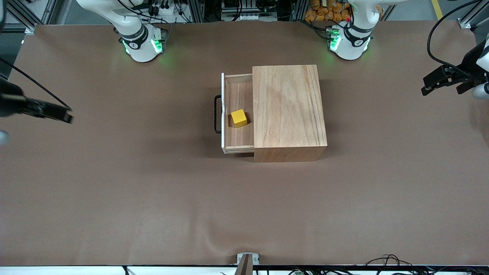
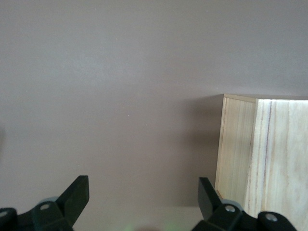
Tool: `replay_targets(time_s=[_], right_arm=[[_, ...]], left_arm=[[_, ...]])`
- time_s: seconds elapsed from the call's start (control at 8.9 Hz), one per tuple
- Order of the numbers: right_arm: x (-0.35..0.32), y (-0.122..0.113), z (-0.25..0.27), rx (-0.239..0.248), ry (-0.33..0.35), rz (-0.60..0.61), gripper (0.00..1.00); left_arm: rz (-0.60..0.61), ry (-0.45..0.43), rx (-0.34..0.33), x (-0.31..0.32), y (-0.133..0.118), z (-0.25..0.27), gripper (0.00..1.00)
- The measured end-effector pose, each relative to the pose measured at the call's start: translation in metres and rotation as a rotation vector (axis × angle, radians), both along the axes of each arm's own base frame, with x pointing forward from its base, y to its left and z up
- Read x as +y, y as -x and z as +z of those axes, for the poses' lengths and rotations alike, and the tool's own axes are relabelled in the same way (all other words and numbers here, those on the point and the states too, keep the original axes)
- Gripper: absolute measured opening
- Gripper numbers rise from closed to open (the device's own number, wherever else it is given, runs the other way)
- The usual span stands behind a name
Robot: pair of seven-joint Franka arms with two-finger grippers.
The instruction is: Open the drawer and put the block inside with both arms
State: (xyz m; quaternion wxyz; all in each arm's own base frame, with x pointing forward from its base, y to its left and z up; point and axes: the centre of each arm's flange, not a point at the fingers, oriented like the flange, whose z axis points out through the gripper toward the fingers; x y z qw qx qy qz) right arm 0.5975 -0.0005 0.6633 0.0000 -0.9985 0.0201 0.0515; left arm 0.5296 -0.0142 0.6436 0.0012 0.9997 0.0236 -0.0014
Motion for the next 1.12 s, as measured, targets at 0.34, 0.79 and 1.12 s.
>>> replay_targets(time_s=[0.34,0.79,1.12], right_arm=[[-0.022,0.028,0.022,-0.018,0.018,-0.018,1.00],[-0.025,0.053,-0.001,-0.045,-0.006,-0.082,1.00],[-0.027,0.069,0.002,-0.052,-0.013,-0.053,1.00]], left_arm=[[0.000,-0.001,-0.010,0.000,0.010,0.007,1.00],[-0.001,-0.003,0.000,-0.001,0.020,0.003,1.00],[-0.004,-0.006,-0.010,-0.003,0.035,0.007,1.00]])
